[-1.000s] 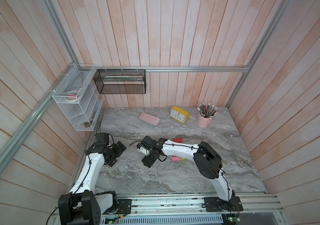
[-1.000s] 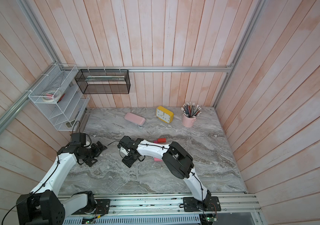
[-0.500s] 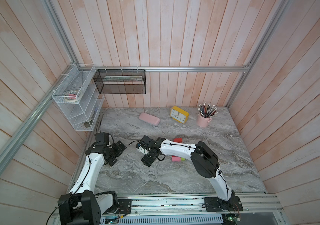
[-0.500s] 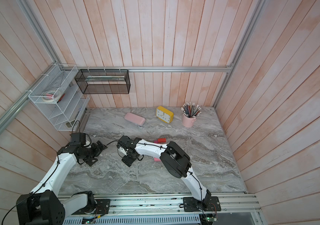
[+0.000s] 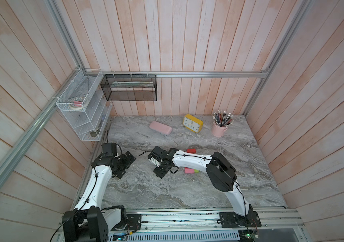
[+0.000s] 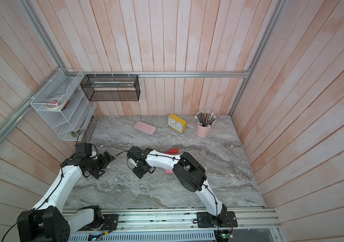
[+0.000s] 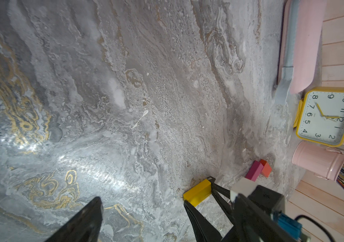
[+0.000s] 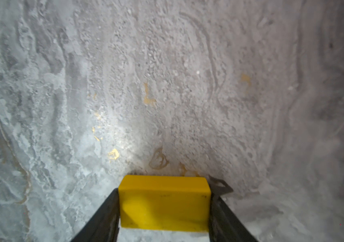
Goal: Assemble the number 6 with building blocks
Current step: Pick up the building block from the center of the board, then assemble the building block at the center of the board.
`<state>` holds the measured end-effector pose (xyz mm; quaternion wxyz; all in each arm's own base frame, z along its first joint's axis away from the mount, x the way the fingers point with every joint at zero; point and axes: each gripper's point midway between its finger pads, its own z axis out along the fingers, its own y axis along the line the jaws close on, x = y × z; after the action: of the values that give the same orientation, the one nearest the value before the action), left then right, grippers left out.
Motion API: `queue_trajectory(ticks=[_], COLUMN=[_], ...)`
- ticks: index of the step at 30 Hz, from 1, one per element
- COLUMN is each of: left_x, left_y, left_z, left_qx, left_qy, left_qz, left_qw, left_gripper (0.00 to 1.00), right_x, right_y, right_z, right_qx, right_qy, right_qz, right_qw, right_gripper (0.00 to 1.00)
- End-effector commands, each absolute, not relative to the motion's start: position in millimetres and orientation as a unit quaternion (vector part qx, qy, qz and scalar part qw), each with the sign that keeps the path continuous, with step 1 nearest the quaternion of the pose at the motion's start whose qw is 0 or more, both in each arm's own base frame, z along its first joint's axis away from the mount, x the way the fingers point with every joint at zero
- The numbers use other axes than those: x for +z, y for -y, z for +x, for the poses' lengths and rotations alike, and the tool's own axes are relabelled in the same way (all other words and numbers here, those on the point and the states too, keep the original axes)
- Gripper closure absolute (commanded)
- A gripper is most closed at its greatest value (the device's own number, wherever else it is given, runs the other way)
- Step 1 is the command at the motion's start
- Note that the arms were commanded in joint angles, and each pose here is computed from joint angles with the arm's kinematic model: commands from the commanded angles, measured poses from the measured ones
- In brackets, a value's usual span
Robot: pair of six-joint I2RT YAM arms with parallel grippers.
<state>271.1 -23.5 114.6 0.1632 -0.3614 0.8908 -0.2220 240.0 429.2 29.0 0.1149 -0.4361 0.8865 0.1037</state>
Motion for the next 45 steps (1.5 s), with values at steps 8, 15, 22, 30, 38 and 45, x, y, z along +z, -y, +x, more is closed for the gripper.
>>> queue_trajectory(ticks=[8,15,22,30,38,45], left_x=[127,139,137,135,128,122], left_y=[28,62,74,73,76,77], left_z=[285,317,348,378,393,397], left_qx=[-0.223,-0.21,-0.225,-0.213,-0.216,-0.217], left_qy=[-0.905,-0.926,-0.918,-0.919,-0.92,-0.92], left_qz=[-0.317,-0.255,-0.264,-0.266,-0.267,-0.268], left_qw=[0.175,0.181,0.194,0.197,0.19,0.184], left_gripper=[0.02,0.02,0.02,0.02,0.02,0.02], right_x=[110,141,122,96,80,70], right_y=[-394,-335,-280,-244,-231,-233], right_z=[285,319,328,333,340,340], right_qx=[0.095,0.101,0.079,0.089,0.102,0.108], right_qy=[-0.947,-0.968,-0.974,-0.976,-0.977,-0.98], right_qz=[-0.262,-0.147,-0.115,-0.096,-0.082,-0.082], right_qw=[0.162,0.175,0.179,0.176,0.168,0.148], right_gripper=[0.45,0.45,0.45,0.44,0.44,0.44])
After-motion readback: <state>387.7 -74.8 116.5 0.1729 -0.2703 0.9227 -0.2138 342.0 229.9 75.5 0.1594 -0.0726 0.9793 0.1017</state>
